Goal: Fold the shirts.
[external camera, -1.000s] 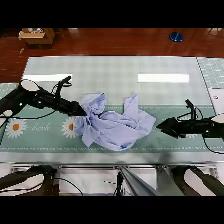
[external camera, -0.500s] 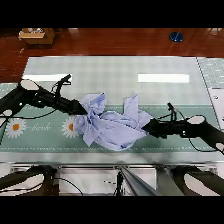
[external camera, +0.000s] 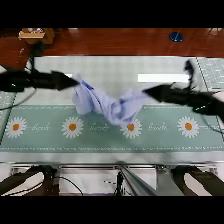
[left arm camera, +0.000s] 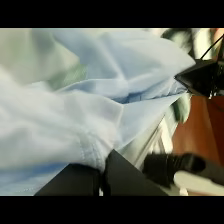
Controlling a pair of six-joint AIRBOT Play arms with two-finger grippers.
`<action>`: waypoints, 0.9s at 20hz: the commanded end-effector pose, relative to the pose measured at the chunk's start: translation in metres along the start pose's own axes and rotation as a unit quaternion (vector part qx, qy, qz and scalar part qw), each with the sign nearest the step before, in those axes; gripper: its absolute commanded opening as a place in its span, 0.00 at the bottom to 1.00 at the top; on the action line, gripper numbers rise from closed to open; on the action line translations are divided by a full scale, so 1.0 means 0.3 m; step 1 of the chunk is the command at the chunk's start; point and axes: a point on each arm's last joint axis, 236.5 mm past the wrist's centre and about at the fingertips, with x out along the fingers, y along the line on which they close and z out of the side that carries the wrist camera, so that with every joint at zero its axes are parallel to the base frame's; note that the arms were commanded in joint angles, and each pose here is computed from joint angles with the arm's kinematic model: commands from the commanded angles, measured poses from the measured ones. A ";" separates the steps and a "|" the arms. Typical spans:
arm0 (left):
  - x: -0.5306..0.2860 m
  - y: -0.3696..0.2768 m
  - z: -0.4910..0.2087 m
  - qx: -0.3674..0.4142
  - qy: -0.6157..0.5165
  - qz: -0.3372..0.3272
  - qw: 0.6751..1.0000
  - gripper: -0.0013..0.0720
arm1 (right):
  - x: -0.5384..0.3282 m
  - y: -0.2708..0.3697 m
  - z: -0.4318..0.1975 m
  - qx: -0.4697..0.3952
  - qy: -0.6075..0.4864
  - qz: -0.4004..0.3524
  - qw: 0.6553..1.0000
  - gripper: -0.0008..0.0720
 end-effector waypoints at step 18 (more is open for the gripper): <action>-0.664 -0.489 -0.192 0.143 -0.059 0.352 0.923 0.05 | -0.813 0.354 0.219 -0.234 -0.111 -0.431 0.864 0.06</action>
